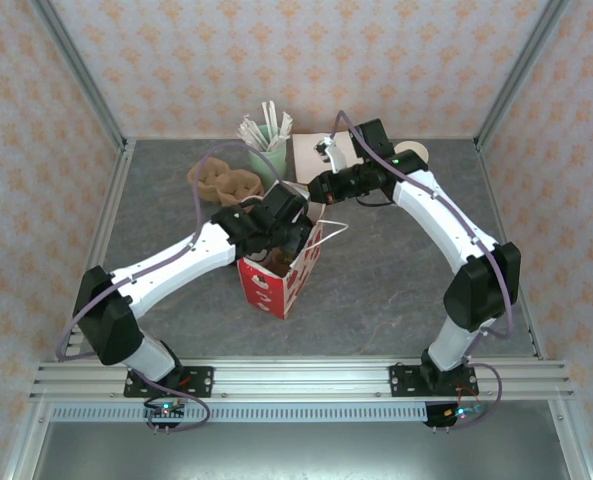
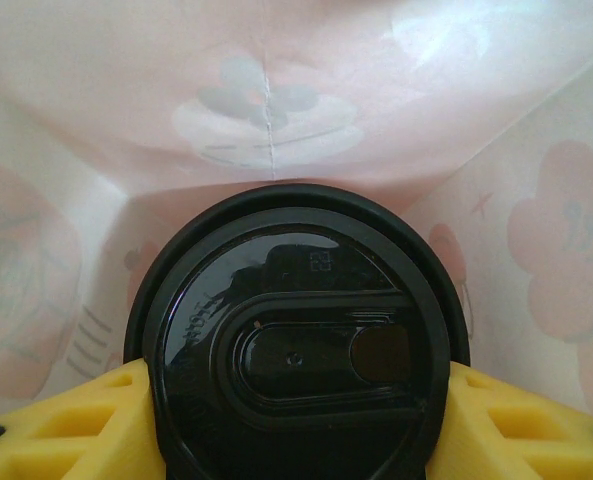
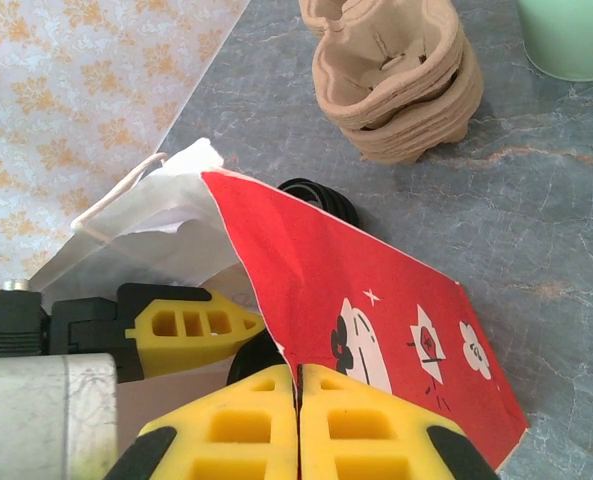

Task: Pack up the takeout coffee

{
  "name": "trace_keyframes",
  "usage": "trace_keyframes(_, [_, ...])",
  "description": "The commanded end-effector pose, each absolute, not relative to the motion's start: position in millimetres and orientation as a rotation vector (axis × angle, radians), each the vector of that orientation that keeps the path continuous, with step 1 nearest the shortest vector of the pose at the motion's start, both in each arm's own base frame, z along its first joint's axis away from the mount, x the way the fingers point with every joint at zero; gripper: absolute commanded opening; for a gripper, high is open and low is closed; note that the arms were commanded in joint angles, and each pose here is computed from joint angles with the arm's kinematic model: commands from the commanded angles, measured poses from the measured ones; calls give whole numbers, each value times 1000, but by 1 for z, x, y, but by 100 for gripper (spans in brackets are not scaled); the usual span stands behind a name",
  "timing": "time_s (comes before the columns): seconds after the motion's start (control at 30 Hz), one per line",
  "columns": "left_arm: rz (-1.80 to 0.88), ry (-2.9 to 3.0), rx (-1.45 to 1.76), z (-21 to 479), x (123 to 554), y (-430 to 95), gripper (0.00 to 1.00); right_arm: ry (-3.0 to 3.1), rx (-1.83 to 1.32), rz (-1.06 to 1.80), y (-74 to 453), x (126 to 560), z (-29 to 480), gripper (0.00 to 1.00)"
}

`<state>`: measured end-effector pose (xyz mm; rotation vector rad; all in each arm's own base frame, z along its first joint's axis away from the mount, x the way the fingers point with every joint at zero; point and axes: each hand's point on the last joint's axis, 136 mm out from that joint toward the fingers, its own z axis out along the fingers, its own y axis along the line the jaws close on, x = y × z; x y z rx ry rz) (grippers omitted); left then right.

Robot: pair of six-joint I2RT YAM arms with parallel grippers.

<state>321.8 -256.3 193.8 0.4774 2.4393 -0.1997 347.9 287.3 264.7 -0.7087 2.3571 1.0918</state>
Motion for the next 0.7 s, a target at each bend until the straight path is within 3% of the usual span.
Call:
trace_keyframes(0.0, [-178,2419,478,188,330,-254,57,2318,-697,1080,287,345,277,8])
trace_keyframes(0.67, [-190,2468,491,164,326,-253,57,2357,-670,1112,285,337,273,7])
